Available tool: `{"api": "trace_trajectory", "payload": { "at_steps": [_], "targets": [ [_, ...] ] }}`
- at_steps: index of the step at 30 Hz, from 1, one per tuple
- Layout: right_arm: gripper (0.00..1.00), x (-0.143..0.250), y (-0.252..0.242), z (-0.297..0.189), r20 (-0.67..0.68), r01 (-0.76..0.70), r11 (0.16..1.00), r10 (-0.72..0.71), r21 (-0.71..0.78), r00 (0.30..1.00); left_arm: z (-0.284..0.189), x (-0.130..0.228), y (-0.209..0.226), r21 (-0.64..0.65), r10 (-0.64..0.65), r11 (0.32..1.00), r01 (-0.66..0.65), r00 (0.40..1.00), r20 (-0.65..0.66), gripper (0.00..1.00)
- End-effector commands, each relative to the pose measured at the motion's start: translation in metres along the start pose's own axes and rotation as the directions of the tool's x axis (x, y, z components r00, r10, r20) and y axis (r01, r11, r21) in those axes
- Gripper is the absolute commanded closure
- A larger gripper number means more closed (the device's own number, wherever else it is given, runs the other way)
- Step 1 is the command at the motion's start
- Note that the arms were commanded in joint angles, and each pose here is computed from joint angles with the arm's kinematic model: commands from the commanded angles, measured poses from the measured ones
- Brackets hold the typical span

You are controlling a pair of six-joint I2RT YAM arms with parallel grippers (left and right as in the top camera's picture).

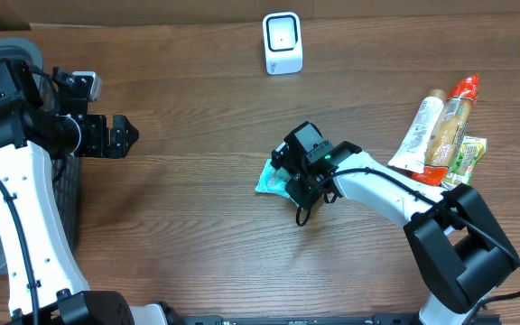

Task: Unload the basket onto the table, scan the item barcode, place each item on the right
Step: 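Lift the teal pack and hold its barcode before the scanner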

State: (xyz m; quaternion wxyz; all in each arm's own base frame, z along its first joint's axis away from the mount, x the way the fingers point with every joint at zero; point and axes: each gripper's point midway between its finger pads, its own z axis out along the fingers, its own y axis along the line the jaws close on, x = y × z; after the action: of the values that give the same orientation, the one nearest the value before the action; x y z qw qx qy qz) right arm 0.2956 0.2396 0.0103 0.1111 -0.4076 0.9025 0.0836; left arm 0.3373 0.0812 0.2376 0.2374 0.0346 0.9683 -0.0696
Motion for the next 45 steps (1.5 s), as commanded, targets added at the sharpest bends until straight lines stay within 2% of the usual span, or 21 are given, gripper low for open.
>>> {"api": "trace_trajectory", "payload": {
  "at_steps": [1,4,9,12,13,17,20,23,29,34,45],
  "targets": [
    [0.82,0.004,0.002,0.002,-0.011,-0.041,0.999,0.041,-0.010,0.999,0.003,-0.002,-0.003,0.014,0.027,1.000,-0.027,1.000,0.001,0.00],
    [0.86,-0.002,0.002,-0.008,-0.017,-0.105,0.994,0.105,-0.010,0.994,0.003,-0.002,-0.003,0.014,0.028,1.000,-0.028,1.000,0.001,0.00],
    [0.96,-0.052,-0.003,-0.063,0.037,-0.249,0.968,0.249,-0.008,0.968,0.003,-0.002,-0.003,0.014,0.028,1.000,-0.028,1.000,0.001,0.00],
    [0.96,-0.092,-0.022,-0.113,0.153,-0.354,0.934,0.344,0.044,0.926,0.003,-0.002,-0.003,0.014,0.028,1.000,-0.028,1.000,0.002,0.01],
    [0.96,-0.113,-0.039,-0.143,0.247,-0.429,0.900,0.398,0.081,0.883,0.003,-0.002,-0.003,0.014,0.028,1.000,-0.028,1.000,0.002,0.00],
    [0.96,-0.156,-0.077,-0.205,0.446,-0.479,0.871,0.389,0.106,0.806,0.003,-0.002,-0.003,0.014,0.028,1.000,-0.028,1.000,0.001,0.00],
    [0.97,-0.180,-0.103,-0.221,0.521,-0.491,0.864,0.371,0.109,0.769,0.003,-0.002,-0.003,0.014,0.028,1.000,-0.028,1.000,0.001,0.00],
    [0.97,-0.201,-0.124,-0.212,0.555,-0.495,0.861,0.358,0.115,0.751,0.003,-0.002,-0.003,0.014,0.027,1.000,-0.027,1.000,0.002,0.00],
    [0.96,-0.233,-0.152,-0.153,0.579,-0.464,0.873,0.302,0.151,0.757,0.003,-0.002,-0.003,0.014,0.027,1.000,-0.027,1.000,0.002,0.00],
    [0.96,-0.238,-0.176,-0.107,0.576,-0.480,0.847,0.280,0.229,0.768,0.003,-0.002,-0.003,0.014,0.027,1.000,-0.027,1.000,0.001,0.00],
    [0.96,-0.247,-0.190,-0.073,0.603,-0.495,0.839,0.278,0.226,0.748,0.003,-0.002,-0.003,0.014,0.027,1.000,-0.027,1.000,0.001,0.01]
  ]
}}
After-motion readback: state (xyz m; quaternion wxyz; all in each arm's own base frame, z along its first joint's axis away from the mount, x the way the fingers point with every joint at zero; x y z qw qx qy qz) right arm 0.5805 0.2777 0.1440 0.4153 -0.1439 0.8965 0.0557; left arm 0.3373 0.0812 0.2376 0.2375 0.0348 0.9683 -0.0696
